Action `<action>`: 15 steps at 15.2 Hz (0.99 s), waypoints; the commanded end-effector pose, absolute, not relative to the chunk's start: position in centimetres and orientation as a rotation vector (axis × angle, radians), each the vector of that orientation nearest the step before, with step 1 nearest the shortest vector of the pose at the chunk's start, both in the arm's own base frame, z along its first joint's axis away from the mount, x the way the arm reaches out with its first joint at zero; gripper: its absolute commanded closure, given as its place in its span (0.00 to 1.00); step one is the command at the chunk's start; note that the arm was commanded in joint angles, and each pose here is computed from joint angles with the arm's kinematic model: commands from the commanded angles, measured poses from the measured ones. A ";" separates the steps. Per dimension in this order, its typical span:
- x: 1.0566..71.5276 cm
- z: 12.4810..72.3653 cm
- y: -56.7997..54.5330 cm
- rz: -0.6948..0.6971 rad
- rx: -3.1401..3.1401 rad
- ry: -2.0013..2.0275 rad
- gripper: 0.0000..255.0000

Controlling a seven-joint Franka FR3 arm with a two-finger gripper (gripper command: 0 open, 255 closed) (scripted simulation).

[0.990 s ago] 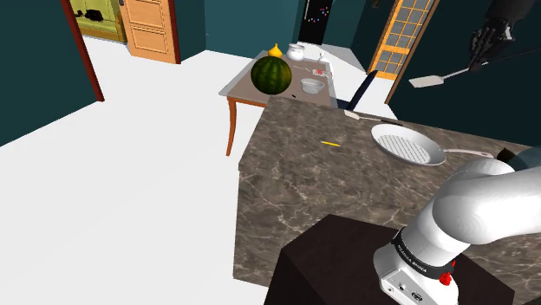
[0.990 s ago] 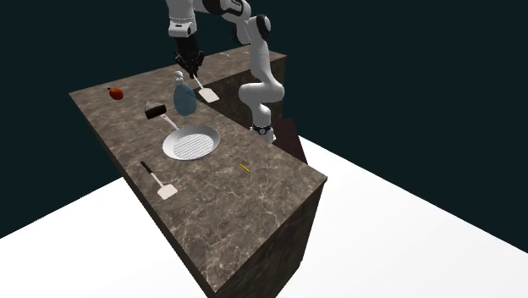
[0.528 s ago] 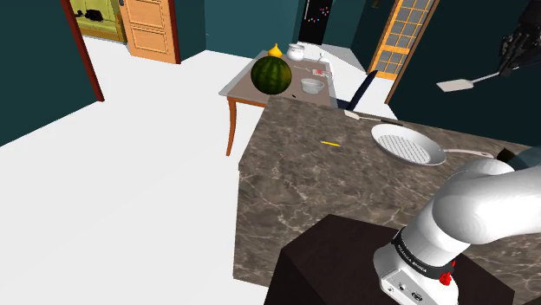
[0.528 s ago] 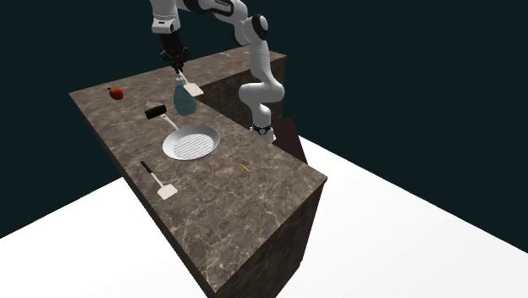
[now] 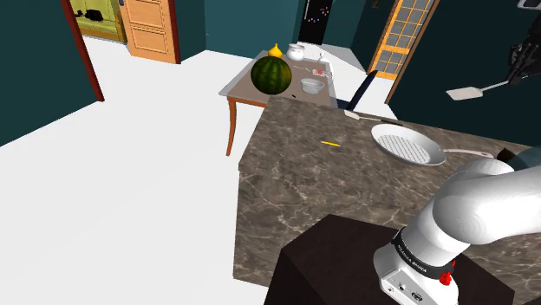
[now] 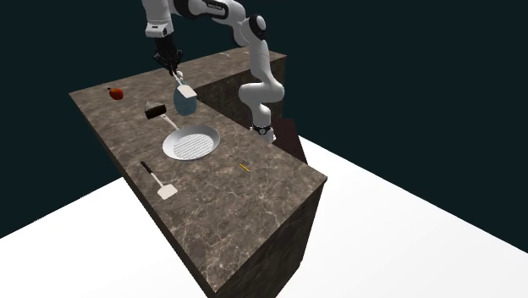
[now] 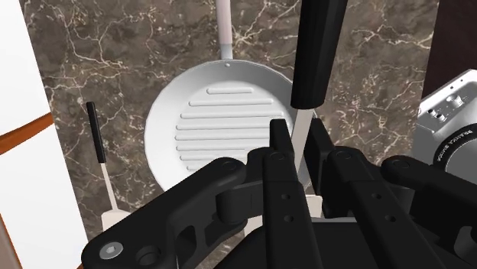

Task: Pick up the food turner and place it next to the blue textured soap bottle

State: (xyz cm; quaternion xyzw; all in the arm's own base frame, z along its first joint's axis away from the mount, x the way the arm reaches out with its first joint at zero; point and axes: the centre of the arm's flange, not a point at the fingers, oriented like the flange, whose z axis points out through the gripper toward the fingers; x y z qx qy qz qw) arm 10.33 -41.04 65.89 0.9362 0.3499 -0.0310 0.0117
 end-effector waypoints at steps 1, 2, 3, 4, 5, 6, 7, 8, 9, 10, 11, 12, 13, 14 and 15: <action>10.4 64.8 -41.1 -0.097 2.919 1.091 1.00; 10.4 64.3 -41.1 -0.097 2.919 1.091 1.00; 10.4 63.7 -41.1 -0.097 2.919 1.091 1.00; 10.4 63.2 -41.1 -0.097 2.919 1.091 1.00; 10.4 62.7 -41.1 -0.097 2.919 1.091 1.00; 10.4 62.1 -41.1 -0.097 2.919 1.091 1.00; 10.4 61.6 -41.1 -0.097 2.919 1.091 1.00; 10.4 61.1 -41.1 -0.097 2.919 1.091 1.00; 10.4 60.6 -41.1 -0.097 2.919 1.091 1.00; 10.4 60.0 -41.1 -0.097 2.919 1.091 1.00; 10.4 59.5 -41.1 -0.097 2.919 1.091 1.00; 10.4 59.0 -41.1 -0.097 2.919 1.091 1.00; 10.4 58.4 -41.1 -0.097 2.919 1.091 1.00; 10.4 57.9 -41.1 -0.097 2.919 1.091 1.00; 10.4 57.4 -41.1 -0.097 2.919 1.091 1.00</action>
